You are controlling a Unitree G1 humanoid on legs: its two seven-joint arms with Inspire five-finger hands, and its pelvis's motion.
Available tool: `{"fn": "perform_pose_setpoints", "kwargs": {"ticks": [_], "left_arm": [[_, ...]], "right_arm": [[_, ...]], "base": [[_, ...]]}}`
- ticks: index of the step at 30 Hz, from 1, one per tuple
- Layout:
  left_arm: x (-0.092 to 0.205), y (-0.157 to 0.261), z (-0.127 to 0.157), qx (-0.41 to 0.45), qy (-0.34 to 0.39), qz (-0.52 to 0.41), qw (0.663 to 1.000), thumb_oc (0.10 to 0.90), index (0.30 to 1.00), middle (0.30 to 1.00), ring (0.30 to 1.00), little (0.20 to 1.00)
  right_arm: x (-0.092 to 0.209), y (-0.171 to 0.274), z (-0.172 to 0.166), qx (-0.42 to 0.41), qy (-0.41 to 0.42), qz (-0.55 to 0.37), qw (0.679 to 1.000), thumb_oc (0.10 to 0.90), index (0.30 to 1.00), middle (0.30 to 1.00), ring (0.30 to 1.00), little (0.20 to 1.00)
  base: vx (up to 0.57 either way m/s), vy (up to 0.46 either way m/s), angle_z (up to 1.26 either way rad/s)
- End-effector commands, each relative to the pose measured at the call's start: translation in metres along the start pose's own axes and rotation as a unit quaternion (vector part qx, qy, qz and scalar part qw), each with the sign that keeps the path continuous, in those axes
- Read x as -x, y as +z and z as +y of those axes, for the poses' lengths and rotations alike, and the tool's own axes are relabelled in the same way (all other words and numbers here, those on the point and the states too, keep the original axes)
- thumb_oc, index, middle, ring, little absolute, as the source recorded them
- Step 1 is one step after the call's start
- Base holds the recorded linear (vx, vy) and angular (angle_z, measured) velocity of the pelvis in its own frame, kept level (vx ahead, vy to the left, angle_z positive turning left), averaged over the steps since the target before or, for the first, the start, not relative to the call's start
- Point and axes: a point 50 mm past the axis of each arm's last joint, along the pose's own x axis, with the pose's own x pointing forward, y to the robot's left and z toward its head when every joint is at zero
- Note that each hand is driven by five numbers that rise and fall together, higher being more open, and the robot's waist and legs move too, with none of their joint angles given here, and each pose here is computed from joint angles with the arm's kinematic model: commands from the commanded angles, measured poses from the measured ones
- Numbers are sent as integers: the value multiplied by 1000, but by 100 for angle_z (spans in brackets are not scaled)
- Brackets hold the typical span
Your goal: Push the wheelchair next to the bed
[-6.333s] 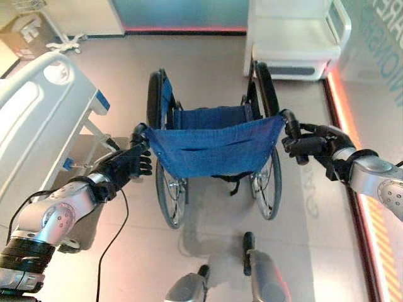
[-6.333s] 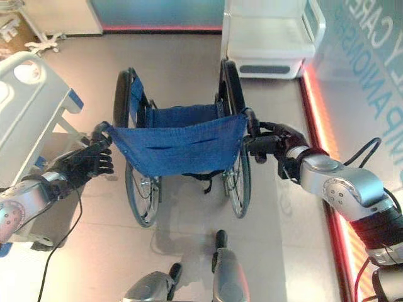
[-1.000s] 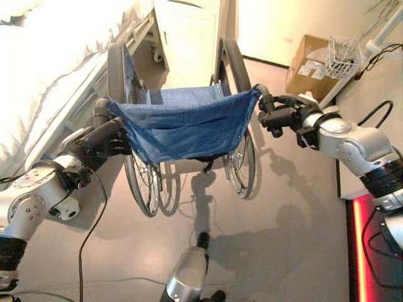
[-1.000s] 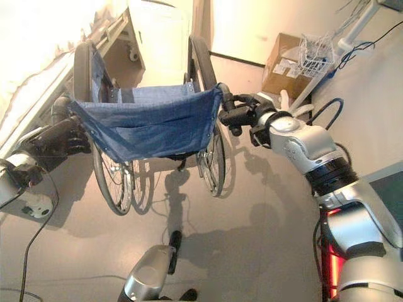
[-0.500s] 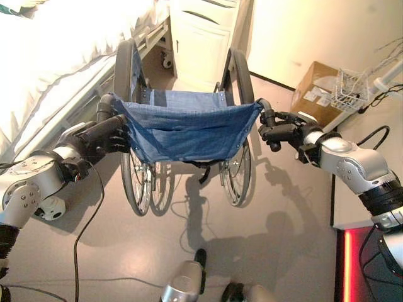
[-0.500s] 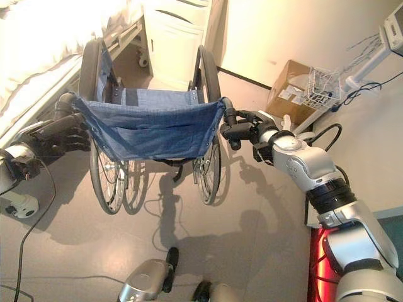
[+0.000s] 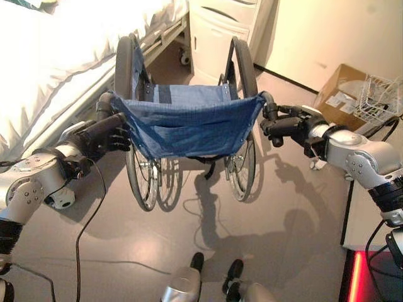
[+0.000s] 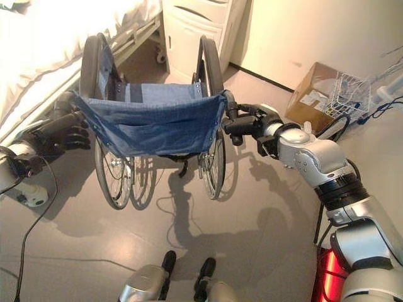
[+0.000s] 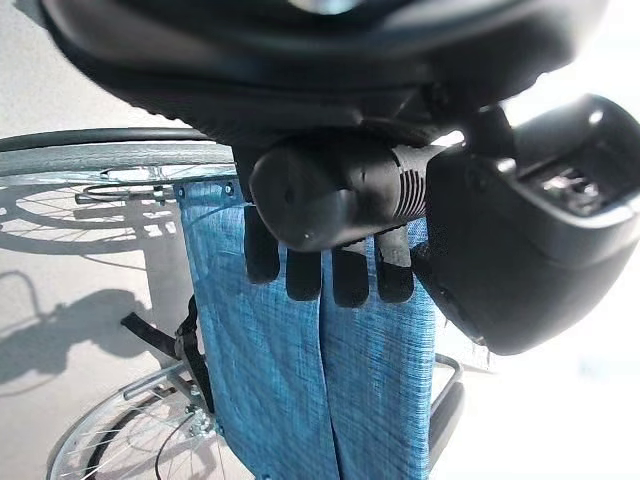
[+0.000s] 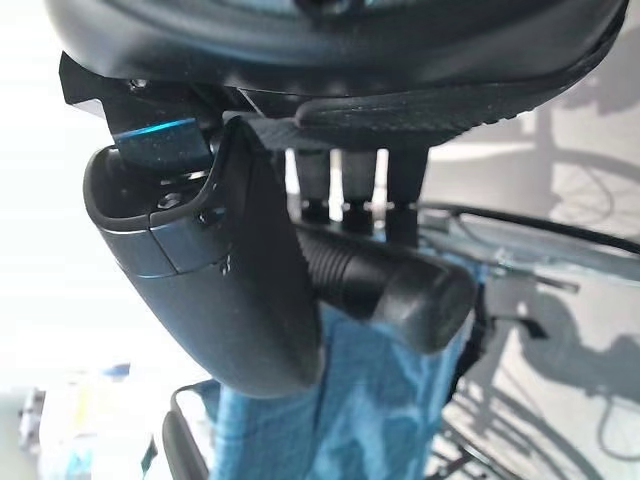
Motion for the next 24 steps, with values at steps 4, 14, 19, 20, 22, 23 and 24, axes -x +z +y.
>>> {"fn": "perform_pose_setpoints", "kwargs": {"ticks": [4, 14, 19, 20, 22, 23, 24], "left_arm": [[25, 75, 13, 17, 24, -211, 977, 400, 300, 300, 300, 300], [26, 74, 13, -5, 33, -219, 975, 599, 599, 599, 599, 599], [27, 76, 16, -6, 44, -218, 975, 800, 900, 900, 900, 900], [27, 76, 17, -7, 46, -219, 975, 800, 900, 900, 900, 900], [28, 76, 19, -6, 52, -220, 974, 800, 900, 900, 900, 900], [28, 75, 20, -5, 53, -219, 974, 800, 900, 900, 900, 900], [29, 74, 22, -2, 57, -217, 974, 800, 900, 900, 900, 900]], "right_arm": [[2, 28, 35, 19, 67, -68, 995, 400, 300, 300, 300, 300], [-1, 21, 31, 6, 41, -65, 997, 400, 300, 300, 300, 300], [-1, 18, 28, 10, 25, -60, 998, 800, 900, 900, 900, 900], [0, 18, 26, 12, 22, -60, 998, 800, 900, 900, 900, 900], [1, 19, 22, 13, 16, -61, 998, 800, 900, 900, 900, 900], [1, 18, 21, 12, 11, -61, 998, 800, 900, 900, 900, 900], [3, 18, 17, 13, 4, -61, 998, 800, 900, 900, 900, 900]], "base": [[5, -17, 1], [0, 0, 0], [0, 0, 0], [0, 0, 0], [0, 0, 0], [-32, -4, -1], [0, 0, 0]]}}
